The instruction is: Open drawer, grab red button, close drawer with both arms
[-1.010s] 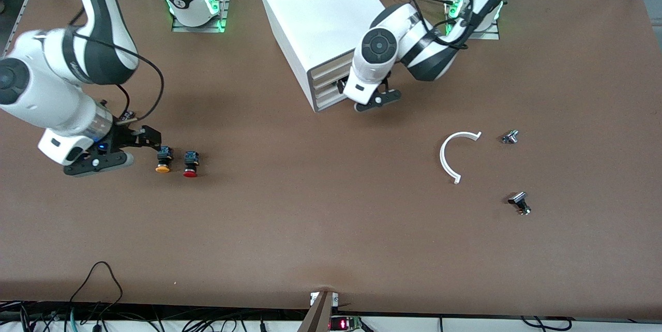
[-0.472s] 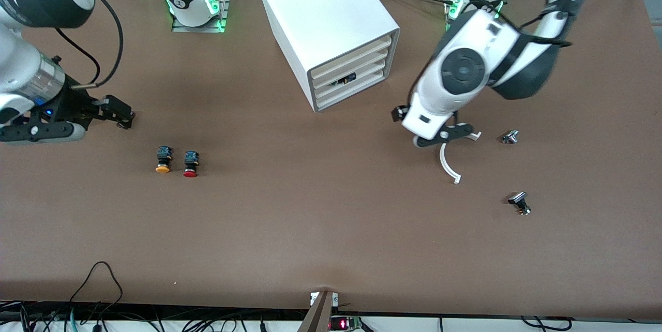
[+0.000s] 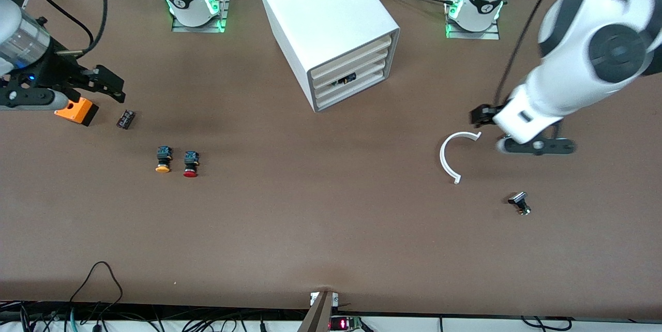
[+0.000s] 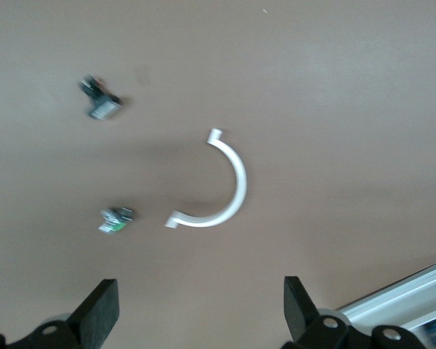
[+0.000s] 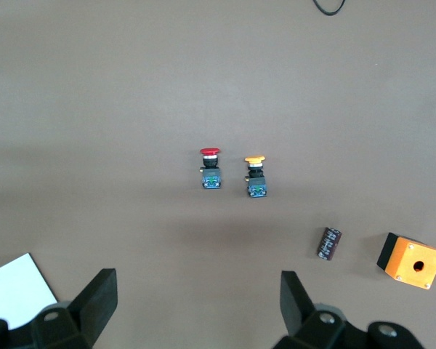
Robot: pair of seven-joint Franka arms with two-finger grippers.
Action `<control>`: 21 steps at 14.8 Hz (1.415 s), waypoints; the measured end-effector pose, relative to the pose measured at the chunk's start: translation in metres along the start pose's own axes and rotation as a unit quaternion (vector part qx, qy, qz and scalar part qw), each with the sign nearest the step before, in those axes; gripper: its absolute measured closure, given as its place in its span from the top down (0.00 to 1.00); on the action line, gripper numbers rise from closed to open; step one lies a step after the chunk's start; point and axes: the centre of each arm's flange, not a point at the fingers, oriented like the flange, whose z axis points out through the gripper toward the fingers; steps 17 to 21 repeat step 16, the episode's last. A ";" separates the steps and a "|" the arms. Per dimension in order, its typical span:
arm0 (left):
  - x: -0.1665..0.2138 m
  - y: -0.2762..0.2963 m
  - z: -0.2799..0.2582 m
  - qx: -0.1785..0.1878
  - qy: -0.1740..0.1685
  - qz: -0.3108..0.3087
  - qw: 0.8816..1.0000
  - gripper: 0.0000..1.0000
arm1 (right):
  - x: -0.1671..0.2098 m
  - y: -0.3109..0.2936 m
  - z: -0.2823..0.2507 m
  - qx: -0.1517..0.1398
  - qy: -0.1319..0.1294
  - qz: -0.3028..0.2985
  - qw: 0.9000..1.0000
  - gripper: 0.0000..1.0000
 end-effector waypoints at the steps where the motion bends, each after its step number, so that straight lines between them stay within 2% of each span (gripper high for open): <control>1: -0.008 -0.025 -0.015 0.009 0.011 0.015 1.000 1.00 | -0.002 0.005 -0.004 0.000 0.001 0.004 1.000 1.00; 2: -0.017 -0.046 -0.031 0.009 0.021 0.019 1.000 1.00 | -0.004 0.008 -0.007 -0.001 0.001 0.007 1.000 1.00; 5: -0.048 -0.084 -0.053 -0.048 0.045 -0.007 0.998 1.00 | -0.009 0.012 -0.011 -0.002 -0.005 0.012 1.000 1.00; 6: -0.055 -0.094 -0.053 -0.051 0.055 -0.011 0.997 1.00 | -0.010 0.015 -0.011 -0.003 -0.009 0.015 1.000 1.00; 8: -0.064 -0.101 -0.049 -0.039 0.059 -0.010 0.997 1.00 | -0.012 0.020 -0.012 -0.003 -0.014 0.019 1.000 1.00; 11: -0.066 -0.093 -0.042 -0.032 0.047 -0.001 0.998 1.00 | -0.013 0.026 -0.013 -0.004 -0.013 0.024 1.000 1.00; 21: -0.067 -0.086 -0.042 -0.029 0.042 0.006 0.999 1.00 | -0.013 0.026 -0.014 -0.004 -0.013 0.023 1.000 1.00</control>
